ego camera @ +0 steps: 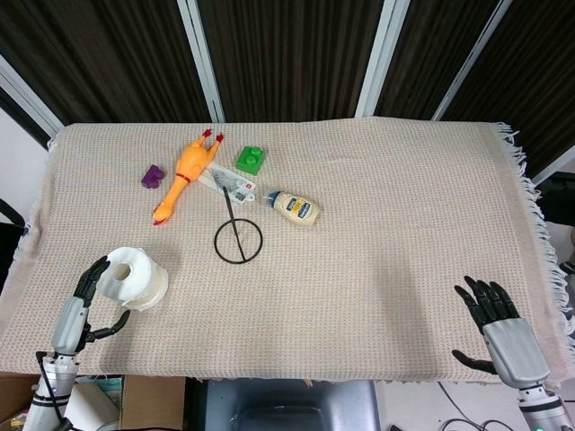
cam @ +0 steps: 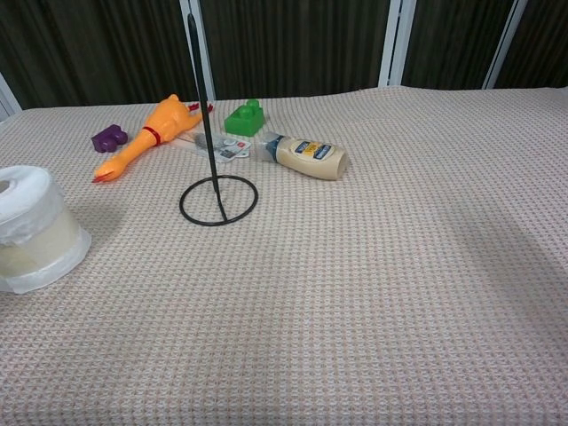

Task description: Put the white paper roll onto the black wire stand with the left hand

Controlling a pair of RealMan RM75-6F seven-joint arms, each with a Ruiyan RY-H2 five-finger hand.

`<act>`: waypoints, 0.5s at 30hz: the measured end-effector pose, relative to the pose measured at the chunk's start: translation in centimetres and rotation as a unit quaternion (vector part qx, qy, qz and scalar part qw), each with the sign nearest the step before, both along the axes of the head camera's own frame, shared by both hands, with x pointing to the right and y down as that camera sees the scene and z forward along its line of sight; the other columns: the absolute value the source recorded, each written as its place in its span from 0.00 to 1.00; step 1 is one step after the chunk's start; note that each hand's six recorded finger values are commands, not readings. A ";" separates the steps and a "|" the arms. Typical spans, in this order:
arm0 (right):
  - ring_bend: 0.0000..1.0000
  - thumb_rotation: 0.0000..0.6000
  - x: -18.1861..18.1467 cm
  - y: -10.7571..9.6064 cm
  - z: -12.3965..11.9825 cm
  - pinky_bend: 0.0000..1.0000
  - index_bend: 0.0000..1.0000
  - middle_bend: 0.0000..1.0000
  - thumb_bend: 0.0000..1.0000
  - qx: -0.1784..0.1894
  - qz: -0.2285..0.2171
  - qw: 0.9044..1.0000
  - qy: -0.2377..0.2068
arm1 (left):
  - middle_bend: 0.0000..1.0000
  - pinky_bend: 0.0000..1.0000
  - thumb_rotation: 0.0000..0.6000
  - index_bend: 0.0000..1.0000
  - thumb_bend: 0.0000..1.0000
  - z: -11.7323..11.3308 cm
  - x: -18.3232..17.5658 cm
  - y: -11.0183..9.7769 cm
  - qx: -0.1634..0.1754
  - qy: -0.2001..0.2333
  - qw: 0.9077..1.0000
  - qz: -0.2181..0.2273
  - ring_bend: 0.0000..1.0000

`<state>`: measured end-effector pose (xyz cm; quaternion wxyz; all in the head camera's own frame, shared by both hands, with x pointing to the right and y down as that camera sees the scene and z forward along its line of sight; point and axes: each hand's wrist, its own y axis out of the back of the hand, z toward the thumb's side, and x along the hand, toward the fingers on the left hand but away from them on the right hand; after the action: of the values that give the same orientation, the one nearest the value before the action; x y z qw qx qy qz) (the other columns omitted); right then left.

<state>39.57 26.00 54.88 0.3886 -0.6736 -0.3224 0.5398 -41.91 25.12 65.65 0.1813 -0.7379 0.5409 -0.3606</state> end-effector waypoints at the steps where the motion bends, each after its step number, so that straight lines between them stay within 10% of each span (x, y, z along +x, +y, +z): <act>1: 0.00 1.00 -0.1 0.0 0.0 0.00 0.00 0.00 0.14 0.001 -0.001 1.000 -0.002 | 0.00 0.00 1.00 0.00 0.31 0.4 0.0 0.0 -0.006 0.000 1.000 -0.003 0.00; 15: 0.00 1.00 0.2 -0.1 -0.5 0.00 0.00 0.00 0.14 0.007 0.002 1.000 -0.008 | 0.00 0.00 1.00 0.00 0.31 3.5 0.3 -1.1 -0.035 0.017 0.998 -0.049 0.00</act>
<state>39.74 25.89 54.40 0.3900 -0.6742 -0.3308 0.5328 -41.66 23.99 69.14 0.1282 -0.7225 0.5668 -0.3747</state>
